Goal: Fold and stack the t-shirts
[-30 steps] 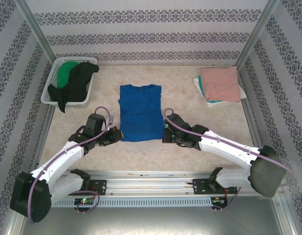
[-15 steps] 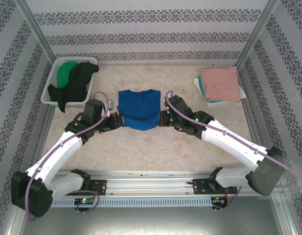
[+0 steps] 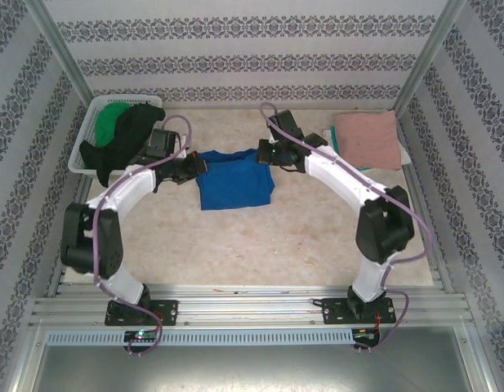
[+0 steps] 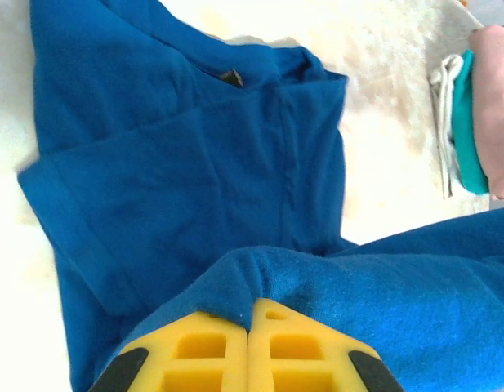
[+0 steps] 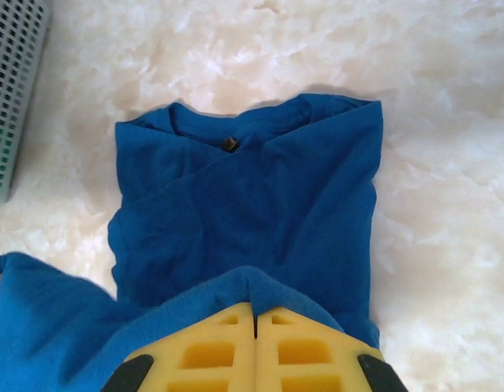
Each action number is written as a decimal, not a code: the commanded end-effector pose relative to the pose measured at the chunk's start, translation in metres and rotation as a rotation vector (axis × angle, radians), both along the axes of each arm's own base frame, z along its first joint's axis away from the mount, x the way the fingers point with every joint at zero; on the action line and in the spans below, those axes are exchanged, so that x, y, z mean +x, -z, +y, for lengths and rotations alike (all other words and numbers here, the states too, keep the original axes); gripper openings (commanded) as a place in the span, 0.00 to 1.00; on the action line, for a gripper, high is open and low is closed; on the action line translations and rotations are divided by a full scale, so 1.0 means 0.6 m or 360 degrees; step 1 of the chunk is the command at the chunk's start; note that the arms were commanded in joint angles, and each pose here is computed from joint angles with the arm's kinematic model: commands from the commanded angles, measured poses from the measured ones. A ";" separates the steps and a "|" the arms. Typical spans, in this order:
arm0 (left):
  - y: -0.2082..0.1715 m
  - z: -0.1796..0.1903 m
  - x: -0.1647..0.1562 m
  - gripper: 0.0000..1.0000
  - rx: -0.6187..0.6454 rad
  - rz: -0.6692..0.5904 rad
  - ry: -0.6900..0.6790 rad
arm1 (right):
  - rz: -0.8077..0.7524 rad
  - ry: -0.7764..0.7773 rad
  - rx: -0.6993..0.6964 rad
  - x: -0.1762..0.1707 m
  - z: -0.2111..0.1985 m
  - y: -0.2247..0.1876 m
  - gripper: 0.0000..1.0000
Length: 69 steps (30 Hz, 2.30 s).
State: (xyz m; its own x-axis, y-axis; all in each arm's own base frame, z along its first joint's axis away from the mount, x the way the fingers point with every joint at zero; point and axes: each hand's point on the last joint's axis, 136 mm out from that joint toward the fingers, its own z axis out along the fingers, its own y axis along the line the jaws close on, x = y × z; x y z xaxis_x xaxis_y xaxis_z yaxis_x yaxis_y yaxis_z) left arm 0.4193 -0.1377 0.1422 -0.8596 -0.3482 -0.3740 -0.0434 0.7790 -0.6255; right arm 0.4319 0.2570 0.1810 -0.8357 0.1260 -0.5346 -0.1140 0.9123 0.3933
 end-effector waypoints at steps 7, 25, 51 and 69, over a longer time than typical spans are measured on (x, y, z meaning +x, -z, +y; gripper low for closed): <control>0.044 0.046 0.104 0.06 -0.0061 0.0033 -0.0065 | 0.0065 -0.0082 0.0078 0.106 0.022 0.034 0.00; 0.021 0.029 0.130 0.35 0.0021 -0.0021 0.0044 | 0.0016 -0.0017 0.0009 0.150 -0.010 0.037 0.41; 0.169 0.002 0.217 0.35 0.0062 0.0158 0.0095 | 0.0164 -0.0096 0.0052 0.053 0.024 0.160 0.36; 0.143 0.000 0.220 0.39 0.0059 0.0152 0.0122 | 0.0344 -0.0081 -0.0074 -0.032 0.009 0.253 0.34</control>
